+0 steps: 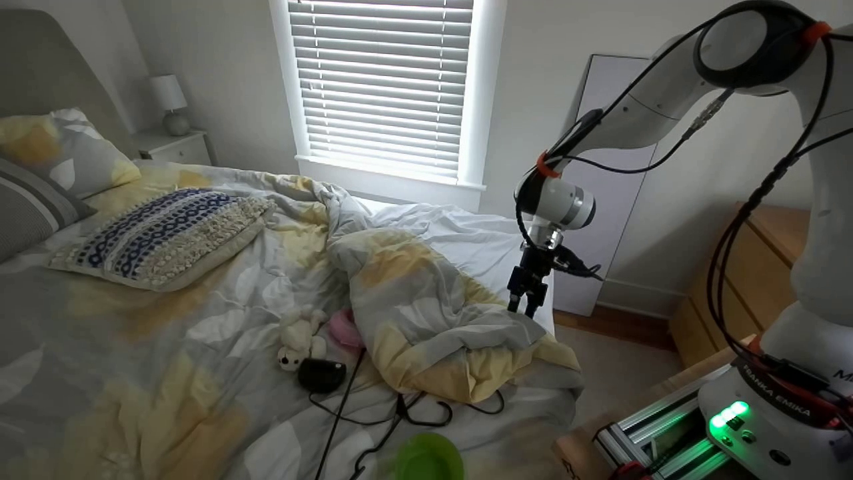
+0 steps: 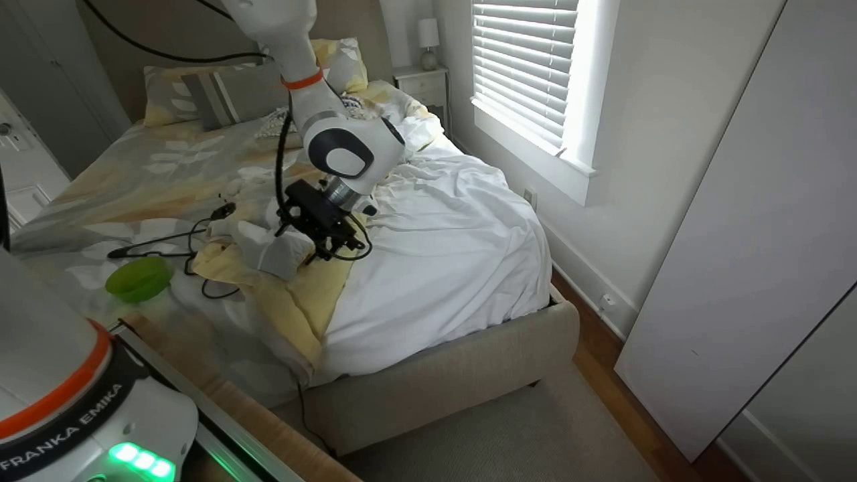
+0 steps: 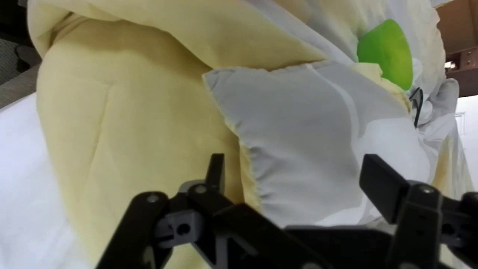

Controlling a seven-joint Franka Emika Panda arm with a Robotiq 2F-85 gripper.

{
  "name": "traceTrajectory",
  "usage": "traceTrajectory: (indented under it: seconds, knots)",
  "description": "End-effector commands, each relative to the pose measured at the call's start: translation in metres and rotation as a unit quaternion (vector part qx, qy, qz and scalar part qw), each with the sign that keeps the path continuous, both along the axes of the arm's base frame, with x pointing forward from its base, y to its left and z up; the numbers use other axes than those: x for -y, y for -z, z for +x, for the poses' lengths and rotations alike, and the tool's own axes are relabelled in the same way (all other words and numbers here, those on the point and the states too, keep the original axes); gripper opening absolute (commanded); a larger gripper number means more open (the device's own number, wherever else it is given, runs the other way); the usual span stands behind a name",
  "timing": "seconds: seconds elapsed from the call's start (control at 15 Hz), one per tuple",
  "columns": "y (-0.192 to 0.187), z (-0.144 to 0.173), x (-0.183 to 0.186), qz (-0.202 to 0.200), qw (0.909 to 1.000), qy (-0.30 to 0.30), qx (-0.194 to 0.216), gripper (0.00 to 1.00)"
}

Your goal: Unfold the corner of the gray and yellow duvet to the left

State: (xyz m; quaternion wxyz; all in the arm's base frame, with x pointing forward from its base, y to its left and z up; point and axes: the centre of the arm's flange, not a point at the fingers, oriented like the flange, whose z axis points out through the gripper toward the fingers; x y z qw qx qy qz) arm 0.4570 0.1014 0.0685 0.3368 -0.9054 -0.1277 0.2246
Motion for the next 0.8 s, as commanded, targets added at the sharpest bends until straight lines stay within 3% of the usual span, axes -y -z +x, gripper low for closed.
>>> traceTrajectory:
  seconds: [0.0,0.27,0.53,0.73]
  knots:
    - [0.009,0.003,-0.006,0.037,0.9992,0.004,-0.010,0.60]
    - [0.008,0.003,-0.007,0.044,0.9990,0.003,-0.005,0.30]
    - [-0.016,-0.004,-0.019,0.049,0.9987,-0.008,0.011,0.01]
    - [-0.063,-0.018,-0.042,0.044,0.9972,-0.028,0.054,0.03]
